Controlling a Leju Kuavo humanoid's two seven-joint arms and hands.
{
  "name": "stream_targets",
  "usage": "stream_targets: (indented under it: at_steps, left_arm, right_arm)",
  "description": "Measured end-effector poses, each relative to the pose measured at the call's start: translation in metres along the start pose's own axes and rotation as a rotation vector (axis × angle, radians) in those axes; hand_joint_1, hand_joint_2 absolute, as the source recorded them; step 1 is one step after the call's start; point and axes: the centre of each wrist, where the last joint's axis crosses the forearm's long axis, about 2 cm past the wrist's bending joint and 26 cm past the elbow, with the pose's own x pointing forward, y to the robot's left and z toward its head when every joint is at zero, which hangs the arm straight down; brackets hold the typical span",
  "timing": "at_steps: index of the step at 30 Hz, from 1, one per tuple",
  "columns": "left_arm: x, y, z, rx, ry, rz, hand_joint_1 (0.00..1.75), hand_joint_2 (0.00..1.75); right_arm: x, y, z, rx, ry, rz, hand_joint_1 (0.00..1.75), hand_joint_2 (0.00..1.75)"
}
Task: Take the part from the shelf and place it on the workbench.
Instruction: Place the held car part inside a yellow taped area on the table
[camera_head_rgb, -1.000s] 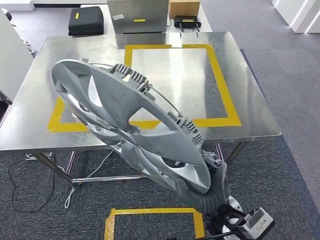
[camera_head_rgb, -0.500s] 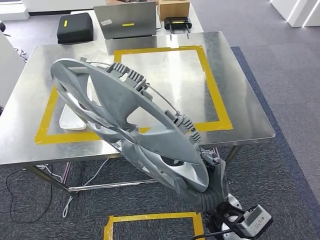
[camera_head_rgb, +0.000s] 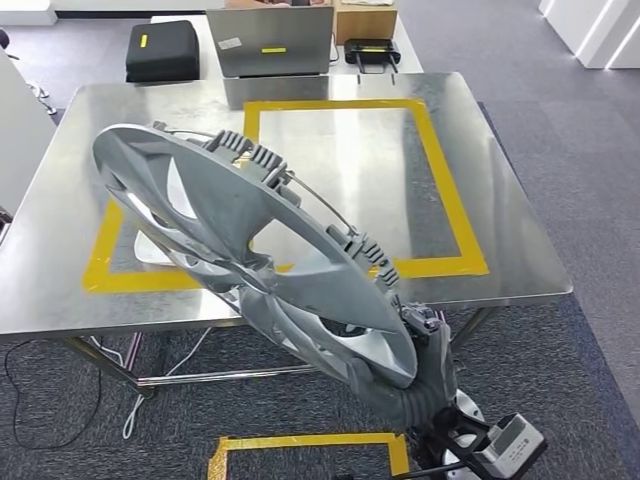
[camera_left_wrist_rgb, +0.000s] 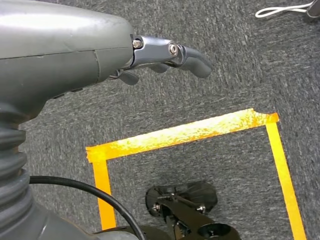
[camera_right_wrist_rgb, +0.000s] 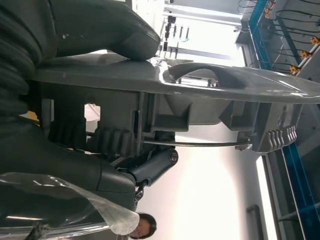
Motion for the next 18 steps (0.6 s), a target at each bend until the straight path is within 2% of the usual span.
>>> stream_targets:
  at_steps: [18]
  left_arm:
    - [-0.0006,0.0001,0.0003,0.0,0.001,0.0,0.0,1.75]
  right_arm:
    - [0.0001,-0.0007,-0.0002,-0.004,-0.001,0.002,1.75,1.75]
